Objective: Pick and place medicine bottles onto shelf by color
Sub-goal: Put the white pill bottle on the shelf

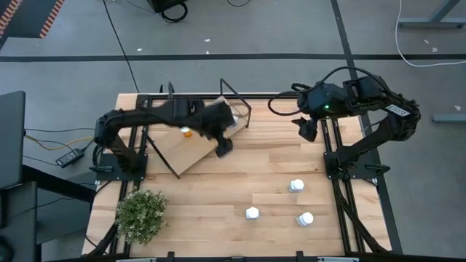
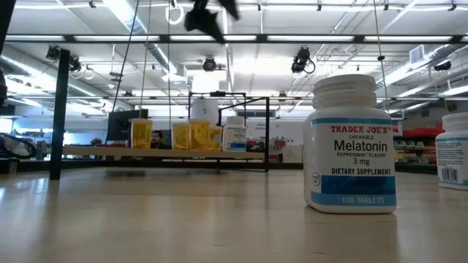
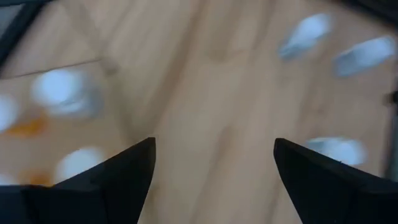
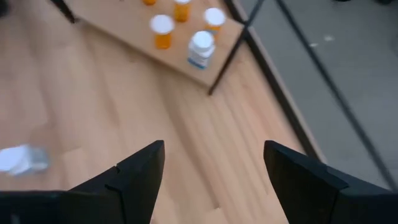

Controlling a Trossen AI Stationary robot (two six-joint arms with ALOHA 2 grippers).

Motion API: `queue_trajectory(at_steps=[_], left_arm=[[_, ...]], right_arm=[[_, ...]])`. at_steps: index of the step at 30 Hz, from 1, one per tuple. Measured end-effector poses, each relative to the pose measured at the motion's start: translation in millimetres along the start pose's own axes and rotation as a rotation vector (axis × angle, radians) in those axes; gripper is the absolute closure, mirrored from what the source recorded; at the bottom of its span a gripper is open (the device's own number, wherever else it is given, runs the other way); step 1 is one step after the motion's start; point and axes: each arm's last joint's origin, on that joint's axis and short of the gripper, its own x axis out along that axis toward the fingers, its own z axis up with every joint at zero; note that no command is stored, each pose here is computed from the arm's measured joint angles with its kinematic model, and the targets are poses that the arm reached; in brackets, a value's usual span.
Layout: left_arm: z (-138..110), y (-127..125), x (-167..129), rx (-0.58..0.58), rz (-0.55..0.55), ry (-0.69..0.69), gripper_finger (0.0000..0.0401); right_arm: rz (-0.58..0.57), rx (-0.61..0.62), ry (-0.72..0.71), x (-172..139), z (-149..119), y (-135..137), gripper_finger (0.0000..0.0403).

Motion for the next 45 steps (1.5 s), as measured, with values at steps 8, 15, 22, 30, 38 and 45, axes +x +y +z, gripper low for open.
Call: queue_trajectory(at_steps=[8,15,22,30,38,45], left_arm=[[-6.4,-64.5,8.4,0.082,-0.151,-0.127,0.0088],[-23.6,-108.9,22.1,0.202,-0.235,-0.126,0.0098],[-36.6,-144.9,44.1,0.289,-0.308,-0.151,0.0090],[-60.4,-170.7,85.8,0.310,-0.409,-0.005,0.0085],[-80.8,-196.9,117.1,0.353,-0.389,-0.029,0.0082],[-77.7,-189.6,133.5,0.349,-0.362,-0.024,0.0069]], right_arm=[[0.188,0.072,-0.022,-26.0,-16.7,-9.1,0.0120],[0.145,0.140,-0.088,-41.8,-27.5,-20.2,0.0120],[0.101,0.160,-0.107,-43.0,-28.1,-22.3,0.0120],[0.103,0.189,-0.101,-41.8,-27.2,-21.5,0.0120],[0.101,0.190,-0.102,-41.7,-27.1,-21.6,0.0120],[0.095,0.187,-0.095,-39.1,-25.2,-20.1,0.0120]])
